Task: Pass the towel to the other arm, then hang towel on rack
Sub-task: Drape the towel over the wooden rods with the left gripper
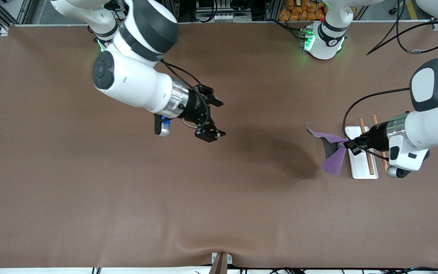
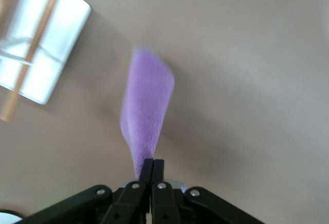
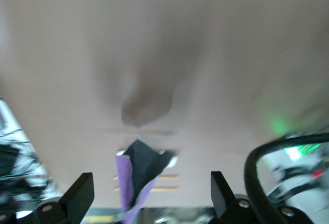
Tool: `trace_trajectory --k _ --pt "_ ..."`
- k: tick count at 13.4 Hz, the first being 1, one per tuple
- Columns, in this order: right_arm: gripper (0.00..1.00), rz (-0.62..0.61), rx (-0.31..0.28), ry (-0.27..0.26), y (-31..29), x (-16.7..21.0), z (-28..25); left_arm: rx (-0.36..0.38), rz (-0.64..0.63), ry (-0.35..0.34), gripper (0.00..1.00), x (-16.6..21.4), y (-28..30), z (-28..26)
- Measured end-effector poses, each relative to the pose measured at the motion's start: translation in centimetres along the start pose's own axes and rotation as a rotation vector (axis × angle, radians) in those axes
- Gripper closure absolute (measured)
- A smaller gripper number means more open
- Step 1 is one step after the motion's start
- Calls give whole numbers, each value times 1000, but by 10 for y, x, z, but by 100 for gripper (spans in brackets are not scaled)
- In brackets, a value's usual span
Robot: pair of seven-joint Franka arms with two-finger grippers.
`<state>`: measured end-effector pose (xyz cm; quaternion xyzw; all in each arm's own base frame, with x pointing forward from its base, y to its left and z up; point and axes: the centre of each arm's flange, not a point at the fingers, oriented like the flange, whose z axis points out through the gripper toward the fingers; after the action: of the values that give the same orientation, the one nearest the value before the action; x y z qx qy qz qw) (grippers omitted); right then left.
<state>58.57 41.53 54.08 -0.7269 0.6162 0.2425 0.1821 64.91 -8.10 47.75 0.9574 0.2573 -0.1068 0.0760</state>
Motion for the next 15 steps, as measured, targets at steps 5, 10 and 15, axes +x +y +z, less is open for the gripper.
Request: trace_trajectory --k 5,10,15 --pt "0 -123 -190 67 14 82 -92 72 132 -28 98 43 -72 18" --pt "0 -465 -276 113 40 118 -155 31 269 -91 98 90 -197 12" --pt "0 -824 -378 184 47 208 -215 10 336 -96 98 100 -235 10"
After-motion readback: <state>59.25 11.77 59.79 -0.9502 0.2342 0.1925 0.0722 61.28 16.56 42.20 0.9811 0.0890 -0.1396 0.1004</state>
